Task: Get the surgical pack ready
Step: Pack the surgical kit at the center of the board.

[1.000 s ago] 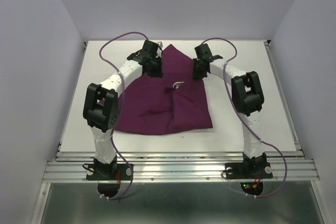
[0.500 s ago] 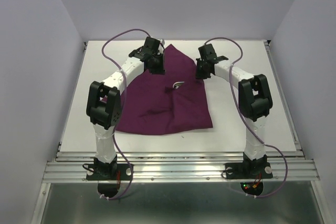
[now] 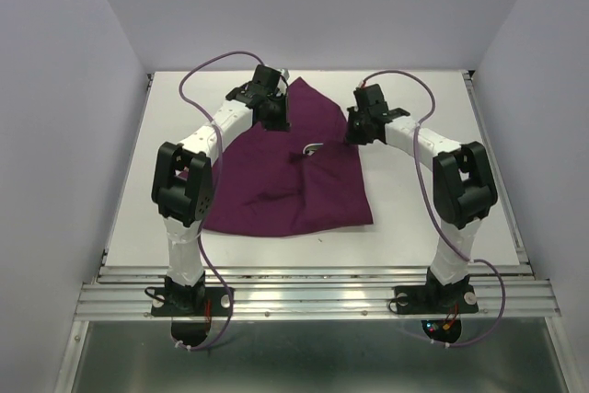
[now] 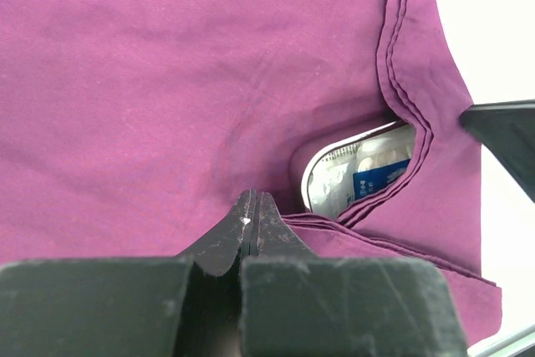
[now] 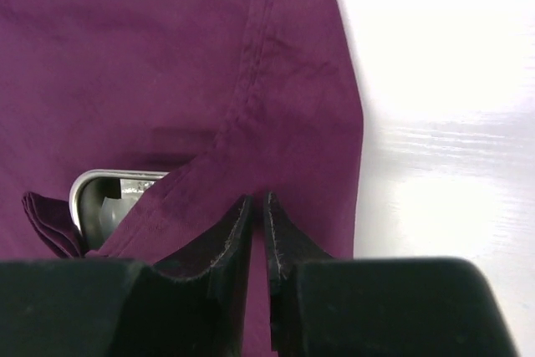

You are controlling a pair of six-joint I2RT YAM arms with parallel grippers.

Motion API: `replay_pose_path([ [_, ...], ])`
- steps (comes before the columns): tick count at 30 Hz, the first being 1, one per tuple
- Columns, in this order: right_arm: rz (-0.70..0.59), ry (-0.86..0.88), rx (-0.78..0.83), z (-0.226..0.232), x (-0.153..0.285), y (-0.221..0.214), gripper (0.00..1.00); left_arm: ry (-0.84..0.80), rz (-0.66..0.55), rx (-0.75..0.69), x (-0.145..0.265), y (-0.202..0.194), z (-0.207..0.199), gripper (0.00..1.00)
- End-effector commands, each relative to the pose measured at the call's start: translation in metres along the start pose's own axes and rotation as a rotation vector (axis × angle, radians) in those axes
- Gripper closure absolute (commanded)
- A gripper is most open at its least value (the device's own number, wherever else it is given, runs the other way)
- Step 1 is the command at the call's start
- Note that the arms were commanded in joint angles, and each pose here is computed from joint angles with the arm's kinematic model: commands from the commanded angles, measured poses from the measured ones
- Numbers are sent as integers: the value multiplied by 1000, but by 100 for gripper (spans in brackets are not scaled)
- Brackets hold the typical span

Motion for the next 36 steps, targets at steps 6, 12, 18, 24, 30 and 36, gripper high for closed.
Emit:
replay_pose_path([
  [6, 35, 111, 53, 37, -20, -19, 84, -26, -25, -8, 8, 3, -2, 98],
  [12, 65, 134, 85, 49, -22, -30, 84, -28, -26, -8, 8, 3, -2, 98],
  [18, -4, 71, 107, 49, -13, -16, 84, -32, -23, -8, 7, 3, -2, 98],
  [24, -119, 22, 75, 40, -1, 28, 82, -20, -23, -13, 8, 2, -1, 98],
  [30, -108, -13, 49, 27, -23, 49, 82, -19, -23, -12, 7, 3, 0, 98],
  [36, -99, -58, 41, 20, -39, 51, 83, -18, -21, -12, 5, 6, 0, 98],
])
Point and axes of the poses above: each gripper's point midway between its finger pads, its own x axis back along the fingers, its own z axis along the line the jaws close on, y = z × x, the point moved 7 cm from there along x, back along the fingers, and after that the axes turned 2 degrees about -x, right-handed, at the moved point
